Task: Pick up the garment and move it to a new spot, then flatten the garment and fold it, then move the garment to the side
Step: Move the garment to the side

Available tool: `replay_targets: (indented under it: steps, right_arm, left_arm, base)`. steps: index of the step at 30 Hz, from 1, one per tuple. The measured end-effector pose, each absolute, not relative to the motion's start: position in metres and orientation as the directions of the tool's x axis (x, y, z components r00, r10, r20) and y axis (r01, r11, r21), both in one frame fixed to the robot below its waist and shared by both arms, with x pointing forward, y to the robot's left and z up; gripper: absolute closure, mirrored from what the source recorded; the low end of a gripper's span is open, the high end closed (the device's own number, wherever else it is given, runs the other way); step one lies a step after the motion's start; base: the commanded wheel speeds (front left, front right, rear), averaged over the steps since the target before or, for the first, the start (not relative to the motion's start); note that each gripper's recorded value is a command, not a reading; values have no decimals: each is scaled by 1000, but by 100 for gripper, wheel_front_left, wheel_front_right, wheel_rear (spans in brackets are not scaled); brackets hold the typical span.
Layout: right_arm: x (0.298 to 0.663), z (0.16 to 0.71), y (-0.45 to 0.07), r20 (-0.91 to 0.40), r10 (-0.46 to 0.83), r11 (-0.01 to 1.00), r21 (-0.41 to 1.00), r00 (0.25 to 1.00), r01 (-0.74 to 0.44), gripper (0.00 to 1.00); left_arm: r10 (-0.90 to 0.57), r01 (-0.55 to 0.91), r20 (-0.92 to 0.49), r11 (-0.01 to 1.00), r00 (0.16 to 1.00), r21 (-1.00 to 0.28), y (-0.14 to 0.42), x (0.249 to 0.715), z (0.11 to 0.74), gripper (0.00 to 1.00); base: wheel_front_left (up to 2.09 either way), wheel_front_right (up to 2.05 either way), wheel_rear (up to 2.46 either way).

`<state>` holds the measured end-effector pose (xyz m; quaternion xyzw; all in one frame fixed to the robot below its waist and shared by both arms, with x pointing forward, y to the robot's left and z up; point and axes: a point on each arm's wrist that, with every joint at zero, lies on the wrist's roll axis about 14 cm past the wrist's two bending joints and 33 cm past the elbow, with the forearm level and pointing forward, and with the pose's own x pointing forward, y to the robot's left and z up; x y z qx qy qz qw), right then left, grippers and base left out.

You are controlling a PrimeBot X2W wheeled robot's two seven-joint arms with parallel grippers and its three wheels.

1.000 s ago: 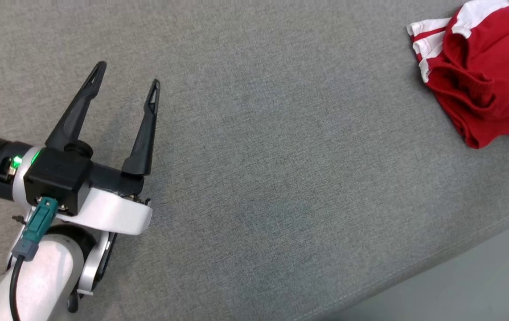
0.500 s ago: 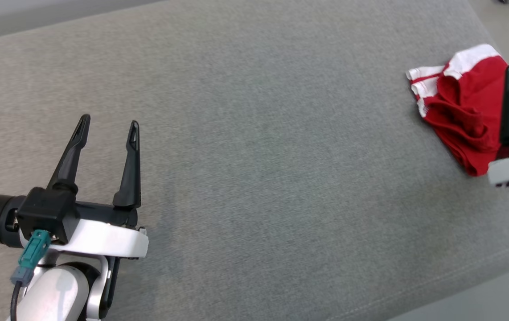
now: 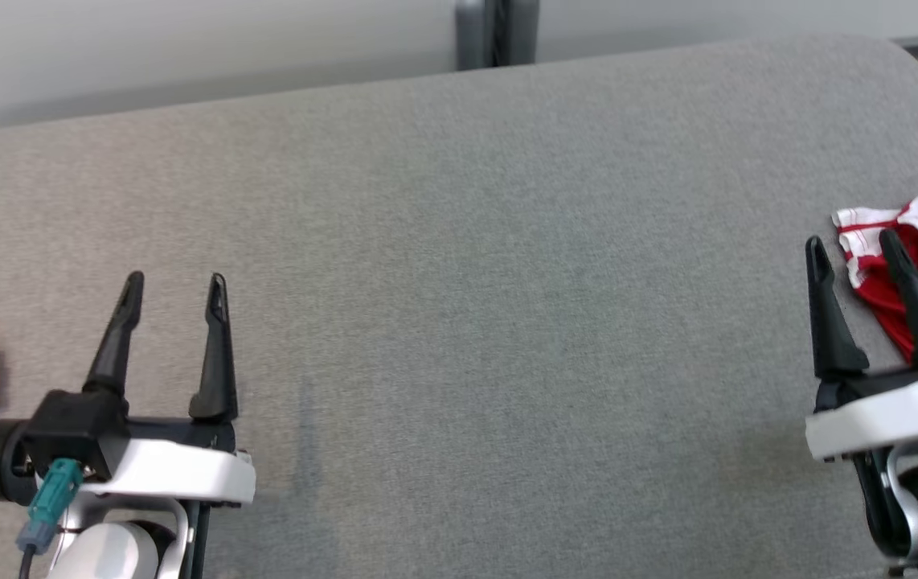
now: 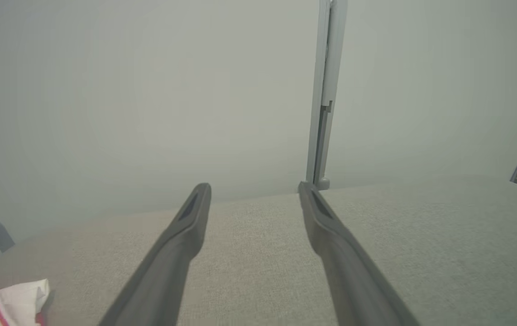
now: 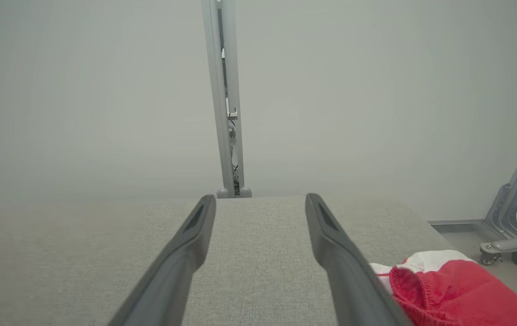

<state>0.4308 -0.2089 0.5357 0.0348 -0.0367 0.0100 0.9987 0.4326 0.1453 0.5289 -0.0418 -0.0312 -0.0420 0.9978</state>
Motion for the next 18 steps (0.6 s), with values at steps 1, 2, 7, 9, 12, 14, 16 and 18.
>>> replay_targets:
  steps: [1,2,7,9,12,14,16,18]
  right_arm:
    - [427,536,-206,71,22,997,71,997,-27,0]
    - [423,534,-204,58,27,997,73,998,-31,0]
    - [402,533,-196,35,40,996,84,999,-43,0]
    - [393,533,-195,30,40,995,87,999,-43,0]
    - [383,533,-196,21,35,995,90,999,-36,0]
    - [377,534,-195,20,36,995,94,999,-38,0]
    - [372,535,-194,21,37,995,94,999,-38,0]
    - [369,535,-194,18,36,995,94,999,-38,0]
  left_arm:
    - [-76,81,66,994,995,-78,148,428,530,0]
    - [-69,74,64,994,996,-76,150,424,531,0]
    - [-42,46,46,996,998,-72,161,400,531,0]
    - [-38,40,39,996,999,-75,162,392,531,0]
    - [-34,37,33,996,999,-79,163,382,531,0]
    - [-32,34,29,996,999,-77,164,377,531,0]
    - [-31,32,23,997,999,-76,164,371,531,0]
    - [-30,31,22,997,999,-75,165,369,531,0]
  base:
    - [0,0,0]
    - [0,0,0]
    - [0,0,0]
    - [0,0,0]
    - [0,0,0]
    - [0,0,0]
    - [0,0,0]
    - [0,0,0]
